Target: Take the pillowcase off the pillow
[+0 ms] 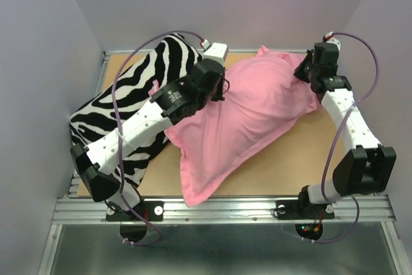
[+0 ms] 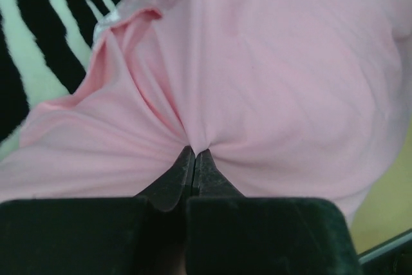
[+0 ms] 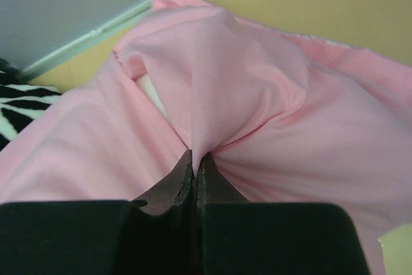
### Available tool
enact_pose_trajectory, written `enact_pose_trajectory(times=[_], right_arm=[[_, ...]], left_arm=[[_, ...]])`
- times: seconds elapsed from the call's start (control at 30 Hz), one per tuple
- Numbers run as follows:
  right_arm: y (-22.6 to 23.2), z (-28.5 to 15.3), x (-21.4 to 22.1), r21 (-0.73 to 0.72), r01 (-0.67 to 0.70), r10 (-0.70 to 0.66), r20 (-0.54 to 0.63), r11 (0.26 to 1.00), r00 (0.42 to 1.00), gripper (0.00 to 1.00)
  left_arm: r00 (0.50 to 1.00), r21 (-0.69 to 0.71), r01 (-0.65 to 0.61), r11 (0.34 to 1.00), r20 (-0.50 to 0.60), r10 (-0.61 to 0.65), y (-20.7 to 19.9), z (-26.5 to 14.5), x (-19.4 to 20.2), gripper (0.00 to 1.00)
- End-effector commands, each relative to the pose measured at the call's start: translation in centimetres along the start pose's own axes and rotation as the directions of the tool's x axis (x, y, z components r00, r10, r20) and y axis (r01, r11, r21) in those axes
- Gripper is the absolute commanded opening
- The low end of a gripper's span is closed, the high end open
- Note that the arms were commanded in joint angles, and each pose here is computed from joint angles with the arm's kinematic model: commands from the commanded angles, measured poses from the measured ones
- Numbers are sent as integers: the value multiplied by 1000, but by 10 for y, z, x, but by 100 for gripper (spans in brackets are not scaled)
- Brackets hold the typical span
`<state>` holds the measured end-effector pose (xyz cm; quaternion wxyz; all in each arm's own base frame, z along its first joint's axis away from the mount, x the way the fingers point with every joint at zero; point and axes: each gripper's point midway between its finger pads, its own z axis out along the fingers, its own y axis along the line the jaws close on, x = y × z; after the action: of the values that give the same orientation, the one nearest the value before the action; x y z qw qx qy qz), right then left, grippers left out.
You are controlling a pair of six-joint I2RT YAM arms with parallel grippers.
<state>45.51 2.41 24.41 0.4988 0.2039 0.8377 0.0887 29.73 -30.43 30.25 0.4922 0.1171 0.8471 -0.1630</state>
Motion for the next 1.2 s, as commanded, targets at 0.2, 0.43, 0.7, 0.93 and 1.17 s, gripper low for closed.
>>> enact_pose_trajectory(times=[0.2, 0.43, 0.7, 0.93, 1.17], right_arm=[[51, -92, 7, -339, -113, 115, -14, 934, 993, 1], [69, -104, 72, -455, -155, 98, -145, 877, 984, 1], [126, -107, 182, -568, -125, -70, -309, 813, 948, 0], [177, -128, 214, -650, -99, -125, -290, 754, 949, 35], [165, -155, 152, -627, -46, -30, -111, 778, 993, 83]], left_arm=[[878, -43, 169, 985, 461, -131, 83, -70, -213, 0], [902, -121, 194, 973, 413, -128, 133, -27, -206, 0], [958, -176, 176, 969, 257, -128, 158, 51, -135, 0], [970, -122, 124, 985, 224, -94, 144, 54, -132, 29], [971, -176, 8, 984, 238, 35, 104, 10, -112, 68]])
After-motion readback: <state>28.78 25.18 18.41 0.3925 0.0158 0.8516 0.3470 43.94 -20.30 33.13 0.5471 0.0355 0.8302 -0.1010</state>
